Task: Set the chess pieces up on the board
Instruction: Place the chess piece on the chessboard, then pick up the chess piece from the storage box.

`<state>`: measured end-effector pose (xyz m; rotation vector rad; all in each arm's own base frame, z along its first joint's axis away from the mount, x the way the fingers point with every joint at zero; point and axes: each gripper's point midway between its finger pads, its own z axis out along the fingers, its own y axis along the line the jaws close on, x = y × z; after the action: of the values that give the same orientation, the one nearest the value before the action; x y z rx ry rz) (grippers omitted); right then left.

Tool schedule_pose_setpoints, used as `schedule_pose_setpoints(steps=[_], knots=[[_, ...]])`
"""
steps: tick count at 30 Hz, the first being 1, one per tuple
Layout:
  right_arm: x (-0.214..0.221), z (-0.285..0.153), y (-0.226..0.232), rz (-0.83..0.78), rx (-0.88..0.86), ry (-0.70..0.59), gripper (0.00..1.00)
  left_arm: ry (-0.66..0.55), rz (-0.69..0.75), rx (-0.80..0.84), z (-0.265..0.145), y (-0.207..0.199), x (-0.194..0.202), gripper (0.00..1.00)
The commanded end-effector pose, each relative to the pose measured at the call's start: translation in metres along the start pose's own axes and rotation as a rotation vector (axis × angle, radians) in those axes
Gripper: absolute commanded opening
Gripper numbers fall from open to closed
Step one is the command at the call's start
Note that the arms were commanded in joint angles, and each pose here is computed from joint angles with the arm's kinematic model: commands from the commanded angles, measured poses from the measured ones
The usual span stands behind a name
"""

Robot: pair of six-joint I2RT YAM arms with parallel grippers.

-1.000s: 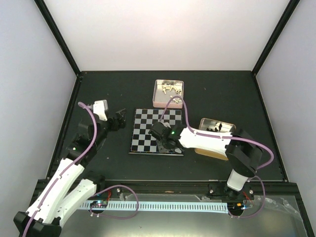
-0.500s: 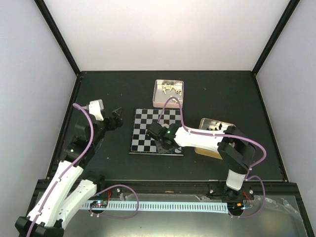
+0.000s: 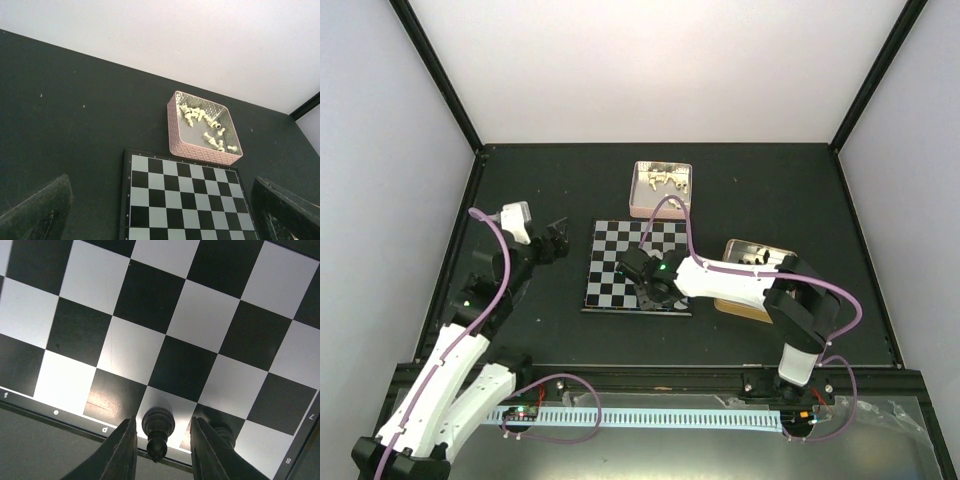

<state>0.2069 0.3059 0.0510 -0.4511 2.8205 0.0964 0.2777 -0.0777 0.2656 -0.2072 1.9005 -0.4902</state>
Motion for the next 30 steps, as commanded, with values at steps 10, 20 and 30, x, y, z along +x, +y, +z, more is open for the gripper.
schedule_pose_setpoints(steps=[10,20,30], knots=[[-0.052,-0.090,-0.010,0.107,-0.078,-0.258,0.31,-0.005,0.058,0.137,-0.012,-0.037,-0.030,0.99],[-0.051,-0.109,-0.141,0.364,0.030,-0.321,0.32,-0.057,0.193,0.233,-0.026,-0.067,-0.061,0.99],[-0.002,-0.055,-0.252,0.596,0.160,-0.230,0.30,-0.072,0.258,0.176,-0.017,-0.055,-0.058,0.99]])
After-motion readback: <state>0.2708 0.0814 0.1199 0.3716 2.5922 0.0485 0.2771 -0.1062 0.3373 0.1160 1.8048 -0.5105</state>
